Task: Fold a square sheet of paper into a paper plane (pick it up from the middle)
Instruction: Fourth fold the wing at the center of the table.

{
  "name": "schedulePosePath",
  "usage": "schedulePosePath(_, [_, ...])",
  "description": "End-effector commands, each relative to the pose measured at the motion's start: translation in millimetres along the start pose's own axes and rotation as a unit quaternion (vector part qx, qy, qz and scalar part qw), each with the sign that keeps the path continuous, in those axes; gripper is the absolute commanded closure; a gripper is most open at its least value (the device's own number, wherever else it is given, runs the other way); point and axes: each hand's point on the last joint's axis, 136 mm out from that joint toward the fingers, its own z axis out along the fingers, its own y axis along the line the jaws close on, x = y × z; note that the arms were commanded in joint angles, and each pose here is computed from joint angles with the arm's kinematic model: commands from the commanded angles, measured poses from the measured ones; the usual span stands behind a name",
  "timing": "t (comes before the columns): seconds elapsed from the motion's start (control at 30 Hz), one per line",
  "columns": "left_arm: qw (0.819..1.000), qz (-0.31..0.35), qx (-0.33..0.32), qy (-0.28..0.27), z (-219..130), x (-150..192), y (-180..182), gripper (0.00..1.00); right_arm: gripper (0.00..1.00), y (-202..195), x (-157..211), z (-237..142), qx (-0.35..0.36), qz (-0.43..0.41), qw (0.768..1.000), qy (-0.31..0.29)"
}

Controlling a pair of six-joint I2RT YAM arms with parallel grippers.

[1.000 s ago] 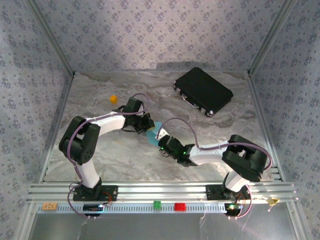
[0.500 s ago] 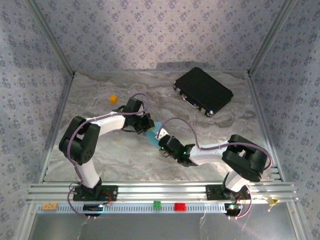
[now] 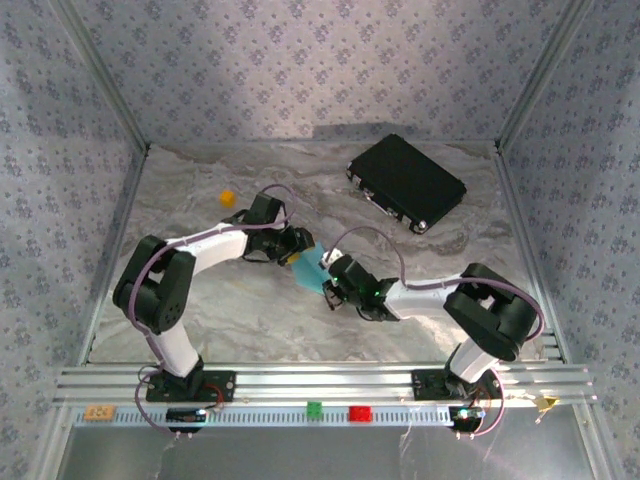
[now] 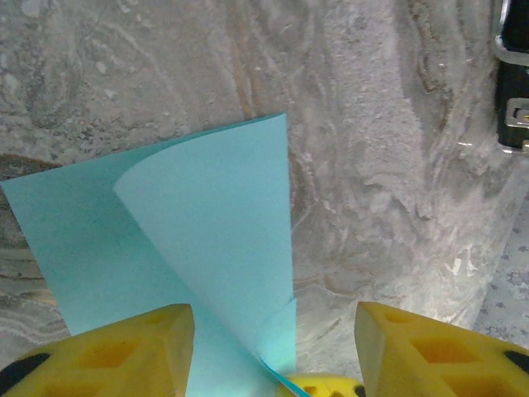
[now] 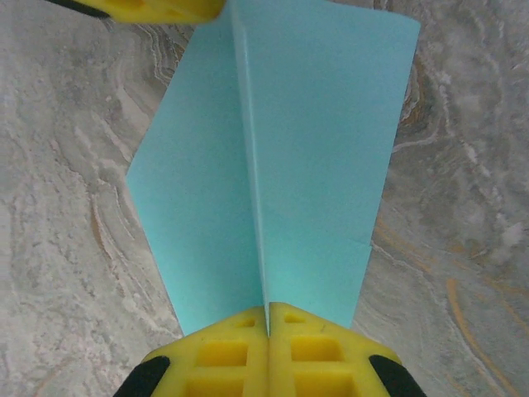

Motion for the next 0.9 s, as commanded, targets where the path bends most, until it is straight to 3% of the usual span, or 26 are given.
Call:
schedulePosePath(0.0, [1.0, 0.009, 0.006, -0.021, -16.0, -5.5, -8.1, 0.46, 0.96, 9.0, 7.8, 2.6, -0.058, 0.052, 0.997, 0.016])
schedulePosePath(0.47, [1.0, 0.01, 0.009, -0.022, -16.0, -5.1, -8.6, 0.52, 0.95, 3.5, 20.1, 13.9, -0.116, 0.153, 0.98, 0.058])
schedulePosePath(0.67, [1.0, 0.012, 0.01, -0.022, -15.5, -4.5, -8.2, 0.71, 0.96, 5.5, 16.5, 15.3, -0.158, 0.201, 0.965, 0.057])
schedulePosePath(0.87, [0.999, 0.013, 0.024, -0.015, -8.7, -1.9, -7.3, 0.91, 0.96, 3.5, 7.9, 13.8, -0.21, 0.278, 0.935, 0.066])
